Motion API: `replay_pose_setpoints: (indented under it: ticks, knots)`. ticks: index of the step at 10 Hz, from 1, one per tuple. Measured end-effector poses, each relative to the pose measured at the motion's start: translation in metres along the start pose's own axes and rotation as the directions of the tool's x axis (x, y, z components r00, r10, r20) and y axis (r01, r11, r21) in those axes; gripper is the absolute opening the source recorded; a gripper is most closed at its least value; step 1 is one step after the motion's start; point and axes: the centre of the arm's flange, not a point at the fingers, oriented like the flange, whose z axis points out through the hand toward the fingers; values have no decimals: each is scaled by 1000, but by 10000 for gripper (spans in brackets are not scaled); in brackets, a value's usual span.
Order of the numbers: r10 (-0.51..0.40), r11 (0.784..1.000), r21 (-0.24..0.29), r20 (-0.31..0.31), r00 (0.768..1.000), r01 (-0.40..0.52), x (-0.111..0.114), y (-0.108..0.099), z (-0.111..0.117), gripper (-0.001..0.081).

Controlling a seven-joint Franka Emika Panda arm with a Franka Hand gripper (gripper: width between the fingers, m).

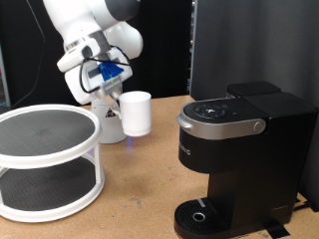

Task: Make a cup of coffee with the keurig machine

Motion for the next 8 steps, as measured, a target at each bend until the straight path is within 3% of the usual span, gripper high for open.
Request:
replay_pose_setpoints:
  ticks: [8]
  knots:
    - [-16, 998, -60, 13, 1000, 17, -7, -1, 92, 71]
